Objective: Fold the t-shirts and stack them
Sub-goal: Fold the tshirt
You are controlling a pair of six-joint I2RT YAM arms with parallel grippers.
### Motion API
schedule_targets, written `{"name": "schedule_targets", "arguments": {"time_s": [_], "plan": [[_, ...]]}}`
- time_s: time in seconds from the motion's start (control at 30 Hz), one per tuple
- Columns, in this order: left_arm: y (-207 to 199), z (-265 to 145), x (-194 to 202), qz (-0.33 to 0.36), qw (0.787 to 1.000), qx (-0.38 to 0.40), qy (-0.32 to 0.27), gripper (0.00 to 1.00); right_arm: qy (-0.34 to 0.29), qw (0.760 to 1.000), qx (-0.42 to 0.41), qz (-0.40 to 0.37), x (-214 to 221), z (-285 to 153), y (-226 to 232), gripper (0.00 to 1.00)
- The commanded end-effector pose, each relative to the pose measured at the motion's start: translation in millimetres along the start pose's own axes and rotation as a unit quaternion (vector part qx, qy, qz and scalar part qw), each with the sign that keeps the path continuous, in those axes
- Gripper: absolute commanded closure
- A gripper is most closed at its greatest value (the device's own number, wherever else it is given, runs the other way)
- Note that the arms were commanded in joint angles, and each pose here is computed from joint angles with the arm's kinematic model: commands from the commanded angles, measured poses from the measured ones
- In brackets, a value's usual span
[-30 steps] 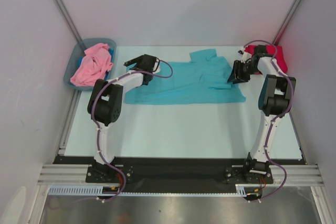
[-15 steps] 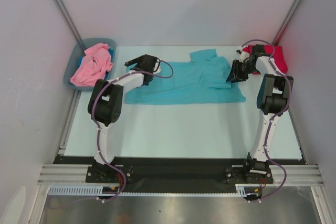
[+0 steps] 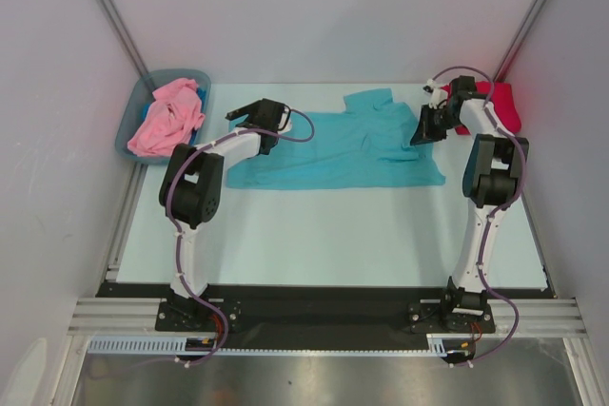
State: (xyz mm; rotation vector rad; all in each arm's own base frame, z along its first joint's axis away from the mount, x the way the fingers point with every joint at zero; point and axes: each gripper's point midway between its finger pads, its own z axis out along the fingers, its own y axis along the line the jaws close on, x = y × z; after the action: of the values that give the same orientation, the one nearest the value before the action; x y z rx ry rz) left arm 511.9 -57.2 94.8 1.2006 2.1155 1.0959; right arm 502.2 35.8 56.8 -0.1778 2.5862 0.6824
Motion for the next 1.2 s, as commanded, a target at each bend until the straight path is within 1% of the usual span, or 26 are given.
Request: {"name": "schedule_targets", "arguments": {"time_s": [0.0, 0.37, 0.67, 0.87, 1.17], "plan": [[25, -14, -13, -0.028, 0.999, -0.029, -0.02, 0.0, -0.025, 0.999, 0.003, -0.034, -20, -14, 13, 1.0], [25, -15, -15, -0.031, 0.999, -0.029, -0.022, 0.0, -0.061, 0.993, 0.031, -0.097, -44, -33, 27, 1.0], [25, -15, -16, -0.03, 0.999, -0.029, -0.022, 0.0, -0.076, 0.987, 0.063, -0.128, -61, -42, 22, 1.0], [25, -14, -16, -0.031, 0.999, -0.029, -0.022, 0.0, -0.083, 0.983, 0.077, -0.142, -68, -41, 19, 1.0], [23, -14, -17, -0.028, 0.999, -0.027, -0.023, 0.0, -0.091, 0.975, 0.092, -0.178, -82, -28, 22, 1.0]]}}
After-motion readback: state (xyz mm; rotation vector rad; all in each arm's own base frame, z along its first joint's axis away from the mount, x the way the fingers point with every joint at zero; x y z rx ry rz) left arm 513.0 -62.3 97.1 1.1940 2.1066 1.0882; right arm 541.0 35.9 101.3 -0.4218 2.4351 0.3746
